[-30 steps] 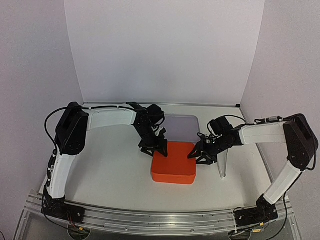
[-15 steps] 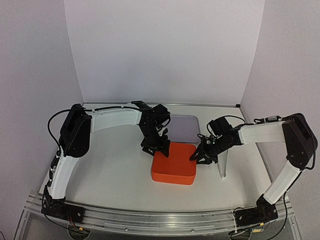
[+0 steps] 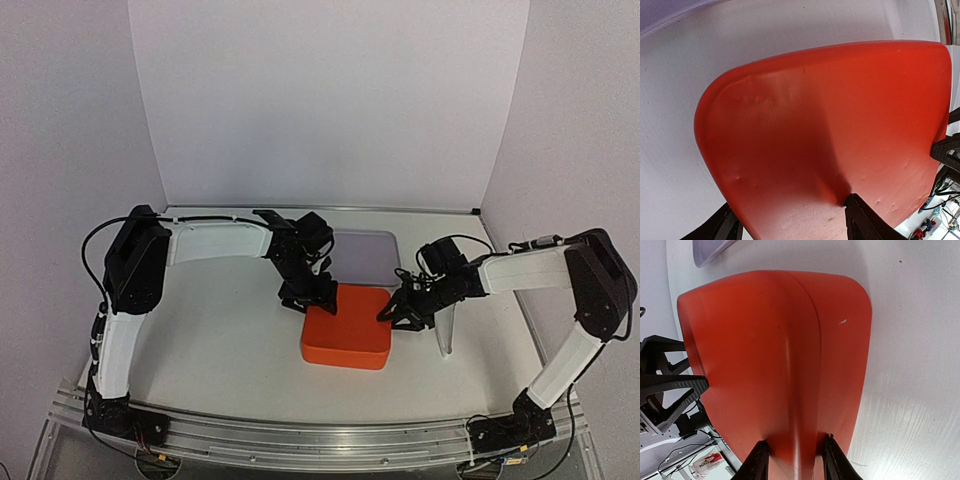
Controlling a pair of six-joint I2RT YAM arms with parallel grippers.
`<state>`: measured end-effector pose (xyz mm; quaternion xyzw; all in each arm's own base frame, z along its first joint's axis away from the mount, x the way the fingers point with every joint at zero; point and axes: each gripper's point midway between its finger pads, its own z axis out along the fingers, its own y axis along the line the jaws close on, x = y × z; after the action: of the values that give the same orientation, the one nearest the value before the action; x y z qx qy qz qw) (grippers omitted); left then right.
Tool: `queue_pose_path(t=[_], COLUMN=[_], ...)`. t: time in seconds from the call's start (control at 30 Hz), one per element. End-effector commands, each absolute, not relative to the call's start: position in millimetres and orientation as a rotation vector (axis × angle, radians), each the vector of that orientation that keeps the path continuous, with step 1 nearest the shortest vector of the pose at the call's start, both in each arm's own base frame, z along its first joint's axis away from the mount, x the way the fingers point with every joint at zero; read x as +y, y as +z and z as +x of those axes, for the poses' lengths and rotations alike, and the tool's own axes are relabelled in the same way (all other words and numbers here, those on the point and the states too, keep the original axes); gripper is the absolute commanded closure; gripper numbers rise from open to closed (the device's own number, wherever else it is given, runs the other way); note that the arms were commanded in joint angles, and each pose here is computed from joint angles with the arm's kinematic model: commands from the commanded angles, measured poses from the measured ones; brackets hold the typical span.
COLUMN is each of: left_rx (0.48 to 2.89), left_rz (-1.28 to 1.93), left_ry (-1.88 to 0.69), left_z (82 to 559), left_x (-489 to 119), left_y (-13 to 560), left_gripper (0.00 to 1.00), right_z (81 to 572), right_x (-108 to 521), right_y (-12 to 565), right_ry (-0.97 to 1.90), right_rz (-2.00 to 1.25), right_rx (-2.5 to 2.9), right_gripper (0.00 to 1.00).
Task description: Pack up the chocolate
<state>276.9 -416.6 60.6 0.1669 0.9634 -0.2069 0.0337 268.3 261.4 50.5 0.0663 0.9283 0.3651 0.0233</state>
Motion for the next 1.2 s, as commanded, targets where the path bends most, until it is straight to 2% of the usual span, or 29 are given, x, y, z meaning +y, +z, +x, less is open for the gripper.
queue_pose_path(t=[0.0,0.1,0.2,0.33,0.57,0.8,1.03,1.17], left_rx=[3.017,2.96,2.91,2.872,2.87,2.888,2.96,3.018], left_rz=[0.522,0.458,0.419,0.412,0.505,0.544,0.487,0.452], left_ry=[-0.509,-0.501,-0.53,-0.587,-0.858,-1.066,-1.072,-1.07], left_z=[260.0,278.9,289.2,285.1,247.5,223.9,210.1,198.6], left_x=[-407.9,-401.6,-397.8,-394.2,-396.2,-402.2,-389.9,-380.4], left_y=[25.2,42.6,60.3,77.5,83.1,73.8,52.7,39.4], left_gripper=[0.26,0.15,0.06,0.0,0.0,0.02,0.16,0.24], right_z=[256.4,262.2,261.7,251.8,225.1,214.2,206.7,205.9], right_x=[256.5,259.1,260.3,261.8,260.2,274.8,271.1,264.2], right_y=[22.2,38.4,50.0,60.9,59.9,54.8,34.5,20.5], right_ry=[0.966,0.985,1.007,1.074,1.154,1.143,1.082,1.012], right_rz=[0.231,0.23,0.211,0.209,0.227,0.138,0.179,0.137], right_rx=[2.977,2.938,2.92,2.921,2.98,3.014,3.065,3.074], right_gripper=[0.56,0.47,0.43,0.37,0.33,0.33,0.41,0.51])
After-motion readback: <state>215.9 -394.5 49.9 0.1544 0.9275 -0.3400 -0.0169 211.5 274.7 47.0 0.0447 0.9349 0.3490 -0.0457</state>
